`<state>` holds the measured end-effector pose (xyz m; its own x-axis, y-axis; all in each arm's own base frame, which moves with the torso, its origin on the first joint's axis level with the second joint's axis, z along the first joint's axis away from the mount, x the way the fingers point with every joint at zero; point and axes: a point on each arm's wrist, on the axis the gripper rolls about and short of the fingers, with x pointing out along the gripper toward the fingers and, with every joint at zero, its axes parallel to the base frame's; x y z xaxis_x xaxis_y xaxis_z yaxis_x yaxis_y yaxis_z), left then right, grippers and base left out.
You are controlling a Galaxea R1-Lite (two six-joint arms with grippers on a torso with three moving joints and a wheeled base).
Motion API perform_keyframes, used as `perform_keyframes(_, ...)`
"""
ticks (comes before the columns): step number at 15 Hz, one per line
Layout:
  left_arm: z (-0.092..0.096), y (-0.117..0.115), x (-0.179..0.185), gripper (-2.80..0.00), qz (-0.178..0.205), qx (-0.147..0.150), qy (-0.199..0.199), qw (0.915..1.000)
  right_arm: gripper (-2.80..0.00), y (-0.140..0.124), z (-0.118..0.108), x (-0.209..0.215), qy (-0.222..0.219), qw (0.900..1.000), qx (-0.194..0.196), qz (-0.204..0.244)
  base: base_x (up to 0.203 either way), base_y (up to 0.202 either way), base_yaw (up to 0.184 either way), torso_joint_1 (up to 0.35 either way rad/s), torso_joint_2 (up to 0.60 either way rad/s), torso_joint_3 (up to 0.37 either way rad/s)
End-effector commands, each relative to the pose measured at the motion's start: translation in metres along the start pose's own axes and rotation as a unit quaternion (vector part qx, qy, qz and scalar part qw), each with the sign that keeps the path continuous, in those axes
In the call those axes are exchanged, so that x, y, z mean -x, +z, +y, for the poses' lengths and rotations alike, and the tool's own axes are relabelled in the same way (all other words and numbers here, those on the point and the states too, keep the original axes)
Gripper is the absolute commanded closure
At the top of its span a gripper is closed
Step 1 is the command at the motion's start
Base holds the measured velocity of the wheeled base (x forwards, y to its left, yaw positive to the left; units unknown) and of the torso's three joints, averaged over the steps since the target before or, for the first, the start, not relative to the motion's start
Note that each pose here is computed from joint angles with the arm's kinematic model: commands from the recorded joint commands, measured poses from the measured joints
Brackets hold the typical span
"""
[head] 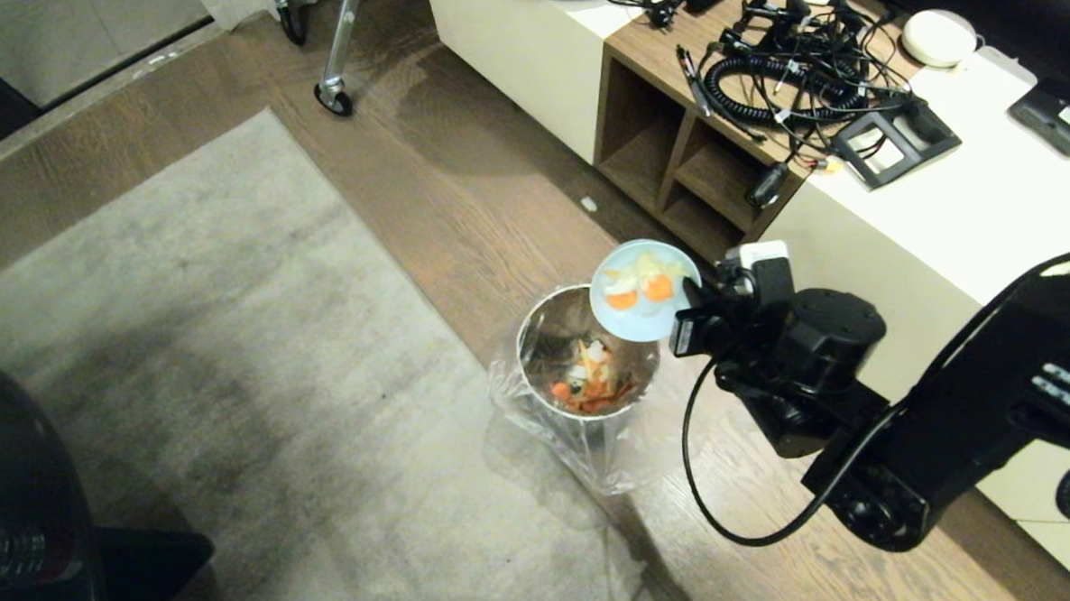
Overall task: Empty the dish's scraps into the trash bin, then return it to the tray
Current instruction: Move the bowl over the trash can, then pour the leftover food from the bowl into the trash can
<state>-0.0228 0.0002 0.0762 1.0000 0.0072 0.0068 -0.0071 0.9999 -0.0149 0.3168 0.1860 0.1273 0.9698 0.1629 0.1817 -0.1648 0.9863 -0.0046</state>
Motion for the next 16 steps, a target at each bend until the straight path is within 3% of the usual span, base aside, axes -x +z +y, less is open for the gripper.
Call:
perform_keyframes(1,0.000,0.000,0.000,0.00,0.000,0.000,0.000,1.0000,0.00,-0.004,0.004,-0.006,-0.001,1.000,-0.003,-0.019,0.000,0.000,0.000,0.000,0.00,0.000)
perform_keyframes(4,0.000,0.000,0.000,0.00,0.000,0.000,0.000,1.0000,0.00,-0.004,0.007,-0.013,0.011,0.998,0.046,-0.030,0.000,0.000,0.000,0.000,0.00,0.000)
perform_keyframes(9,0.000,0.000,0.000,0.00,0.000,0.000,0.000,1.0000,0.00,-0.003,0.012,-0.016,0.101,0.984,0.131,-0.059,0.000,0.000,0.000,0.000,0.00,0.000)
perform_keyframes(11,0.000,0.000,0.000,0.00,0.000,0.000,0.000,1.0000,0.00,-0.005,0.012,-0.015,0.133,0.975,0.167,-0.067,0.000,0.000,0.000,0.000,0.00,0.000)
perform_keyframes(14,0.000,0.000,0.000,0.00,0.000,0.000,0.001,1.0000,0.00,-0.005,0.003,-0.019,0.175,0.951,0.235,-0.094,0.000,0.000,0.000,0.000,0.00,0.000)
perform_keyframes(16,0.000,0.000,0.000,0.00,0.000,0.000,0.000,1.0000,0.00,-0.009,-0.010,-0.025,0.175,0.938,0.282,-0.101,0.000,0.000,0.000,0.000,0.00,0.000)
